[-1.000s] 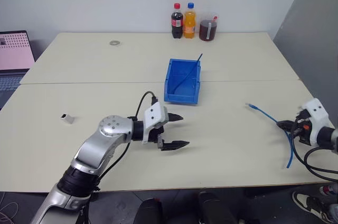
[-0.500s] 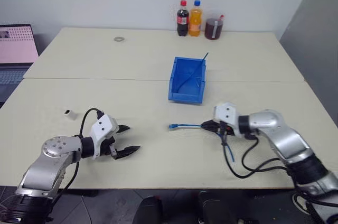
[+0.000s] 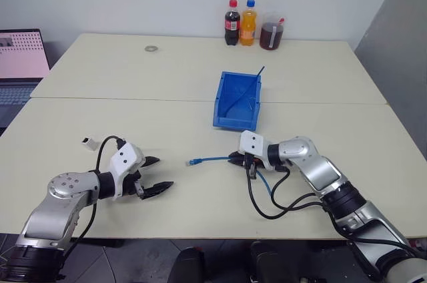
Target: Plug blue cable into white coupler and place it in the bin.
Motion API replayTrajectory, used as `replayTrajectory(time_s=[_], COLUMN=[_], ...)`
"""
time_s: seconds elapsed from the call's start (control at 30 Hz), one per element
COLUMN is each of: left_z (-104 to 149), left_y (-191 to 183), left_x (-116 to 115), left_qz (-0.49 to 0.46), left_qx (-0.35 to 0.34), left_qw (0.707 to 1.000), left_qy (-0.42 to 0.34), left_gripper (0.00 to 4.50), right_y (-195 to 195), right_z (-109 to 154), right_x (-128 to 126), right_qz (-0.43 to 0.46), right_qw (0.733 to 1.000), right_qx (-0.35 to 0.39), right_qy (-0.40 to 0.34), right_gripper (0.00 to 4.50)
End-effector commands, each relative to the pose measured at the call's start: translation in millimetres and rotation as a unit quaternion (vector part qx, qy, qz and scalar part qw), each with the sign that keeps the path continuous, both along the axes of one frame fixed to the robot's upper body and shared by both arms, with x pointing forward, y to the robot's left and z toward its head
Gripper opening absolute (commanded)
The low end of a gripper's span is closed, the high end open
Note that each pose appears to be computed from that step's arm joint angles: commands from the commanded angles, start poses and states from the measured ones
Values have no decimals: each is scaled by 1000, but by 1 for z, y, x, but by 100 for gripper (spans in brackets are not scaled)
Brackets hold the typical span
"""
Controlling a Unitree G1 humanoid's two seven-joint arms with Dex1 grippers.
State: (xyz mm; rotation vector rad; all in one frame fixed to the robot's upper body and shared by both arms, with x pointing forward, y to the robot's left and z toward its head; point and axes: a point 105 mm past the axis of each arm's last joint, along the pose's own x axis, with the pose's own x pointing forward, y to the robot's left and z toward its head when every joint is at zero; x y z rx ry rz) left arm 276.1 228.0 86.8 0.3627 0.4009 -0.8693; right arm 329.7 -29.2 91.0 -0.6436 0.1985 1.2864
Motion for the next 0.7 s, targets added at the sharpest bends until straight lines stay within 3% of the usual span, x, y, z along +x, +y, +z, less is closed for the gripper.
replayTrajectory(time_s=[0.03,0.2,0.33,0.7], left_z=[6,4,0,0], left_y=[3,-3,-10,-41], left_x=[1,7,14,39], left_qz=[-6,-19,-37,-87], left_qx=[7,0,1,23], left_qw=[1000,1000,999,996], left_qy=[-14,-11,10,8], left_gripper=[450,450,450,450], right_y=[5,-6,-19,-23], right_z=[17,29,43,58], right_x=[-1,-14,-41,-50], right_qz=[20,48,92,54], right_qw=[1000,999,996,998], right_qx=[7,-1,8,30], right_qy=[-22,-16,23,1], right_gripper=[193,311,408,408])
